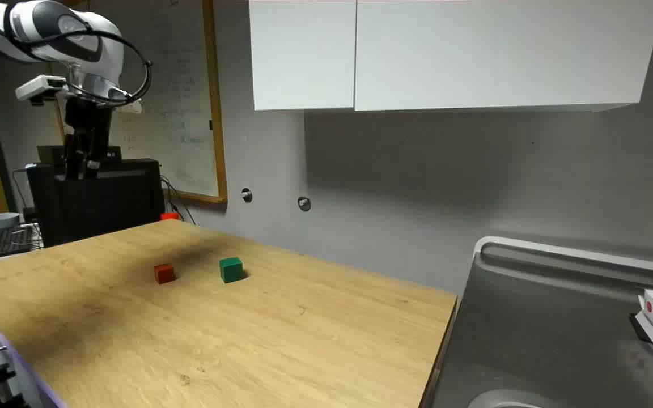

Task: Put the orange block on the green one

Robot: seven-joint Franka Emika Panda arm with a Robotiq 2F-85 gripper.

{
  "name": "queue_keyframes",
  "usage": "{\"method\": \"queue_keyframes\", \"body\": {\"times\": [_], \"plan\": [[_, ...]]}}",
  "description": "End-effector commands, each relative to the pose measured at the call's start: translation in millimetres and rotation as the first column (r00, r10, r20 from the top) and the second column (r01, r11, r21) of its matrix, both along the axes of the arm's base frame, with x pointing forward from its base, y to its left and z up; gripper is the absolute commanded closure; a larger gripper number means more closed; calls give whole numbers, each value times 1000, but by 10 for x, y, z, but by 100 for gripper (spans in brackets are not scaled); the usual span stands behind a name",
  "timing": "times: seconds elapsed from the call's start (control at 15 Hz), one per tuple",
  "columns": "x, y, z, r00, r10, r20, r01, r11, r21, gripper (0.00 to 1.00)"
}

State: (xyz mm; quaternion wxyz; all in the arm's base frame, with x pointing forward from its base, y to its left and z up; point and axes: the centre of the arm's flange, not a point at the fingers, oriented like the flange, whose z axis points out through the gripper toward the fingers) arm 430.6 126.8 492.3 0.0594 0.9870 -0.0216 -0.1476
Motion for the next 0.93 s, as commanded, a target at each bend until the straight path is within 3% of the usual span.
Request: {"method": "queue_keyframes", "body": {"times": [0.0, 0.6, 0.87], "plan": [[4, 1, 1, 1000, 0, 2, 0, 1000, 1, 0], [4, 2, 14, 1000, 0, 6, 0, 1000, 1, 0], [95, -141, -18, 998, -67, 13, 67, 998, 16, 0]]}}
